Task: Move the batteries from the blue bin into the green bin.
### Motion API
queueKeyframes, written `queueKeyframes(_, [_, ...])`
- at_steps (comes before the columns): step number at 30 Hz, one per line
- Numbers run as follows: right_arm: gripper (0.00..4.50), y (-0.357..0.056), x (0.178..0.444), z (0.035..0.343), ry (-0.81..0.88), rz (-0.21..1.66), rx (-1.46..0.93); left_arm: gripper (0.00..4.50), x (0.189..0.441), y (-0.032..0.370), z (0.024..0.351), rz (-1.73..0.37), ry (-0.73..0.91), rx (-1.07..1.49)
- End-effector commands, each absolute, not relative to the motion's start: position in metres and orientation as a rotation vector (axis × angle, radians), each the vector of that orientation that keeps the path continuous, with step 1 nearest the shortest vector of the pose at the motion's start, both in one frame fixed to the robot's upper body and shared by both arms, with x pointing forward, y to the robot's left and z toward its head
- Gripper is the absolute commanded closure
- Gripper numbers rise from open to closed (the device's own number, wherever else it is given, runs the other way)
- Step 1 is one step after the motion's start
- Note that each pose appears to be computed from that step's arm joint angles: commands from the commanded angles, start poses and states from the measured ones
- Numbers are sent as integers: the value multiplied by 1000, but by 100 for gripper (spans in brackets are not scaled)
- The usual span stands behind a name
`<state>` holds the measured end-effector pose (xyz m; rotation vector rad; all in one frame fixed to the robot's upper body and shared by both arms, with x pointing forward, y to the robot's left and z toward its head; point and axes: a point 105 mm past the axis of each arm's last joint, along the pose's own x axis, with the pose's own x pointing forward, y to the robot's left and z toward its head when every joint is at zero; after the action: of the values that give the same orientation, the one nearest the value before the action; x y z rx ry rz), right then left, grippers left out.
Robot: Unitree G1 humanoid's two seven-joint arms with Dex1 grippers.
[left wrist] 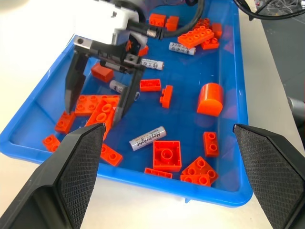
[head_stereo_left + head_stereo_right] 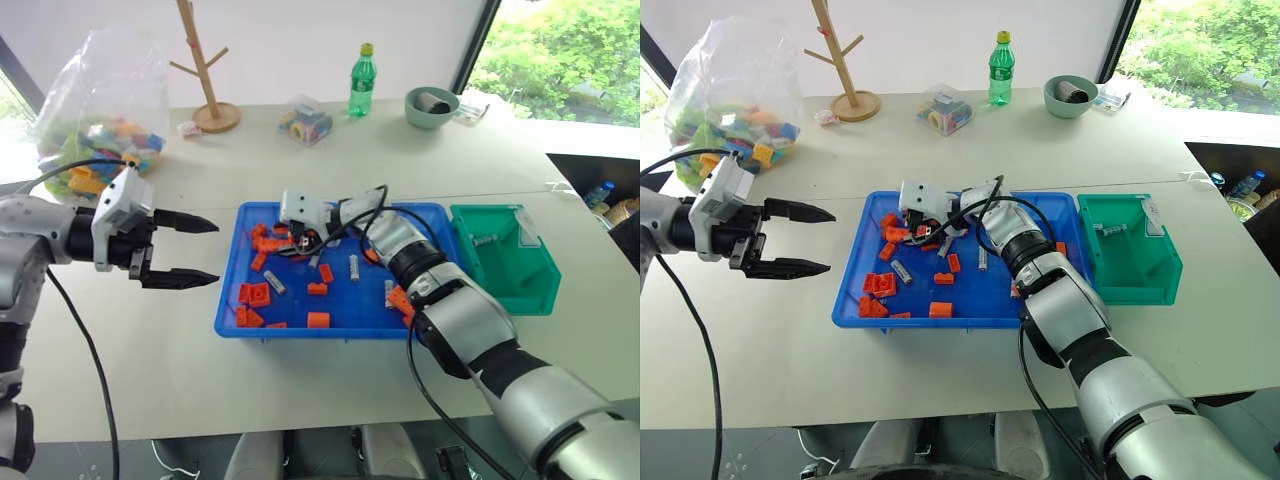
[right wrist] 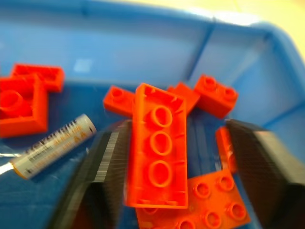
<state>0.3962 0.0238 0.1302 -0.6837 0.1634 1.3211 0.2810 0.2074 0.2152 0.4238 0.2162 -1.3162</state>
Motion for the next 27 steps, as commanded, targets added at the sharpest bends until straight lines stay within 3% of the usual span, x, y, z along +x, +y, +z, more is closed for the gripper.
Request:
queueKeyframes(1, [63, 33, 394, 152, 103, 1331, -650, 0, 282, 206, 226, -1309, 174, 455])
queueKeyframes(8, [63, 19, 367, 178, 112, 1233, -528, 0, 278, 206, 224, -1308, 184, 444])
queueKeyframes(14, [63, 8, 324, 151, 258, 1167, -485, 0, 278, 207, 221, -1322, 209, 432])
queueKeyframes(18, [63, 6, 320, 140, 343, 1104, -411, 0, 279, 206, 222, -1342, 217, 434])
queueKeyframes(27, [63, 18, 301, 126, 500, 1151, -278, 0, 282, 205, 224, -1354, 215, 450])
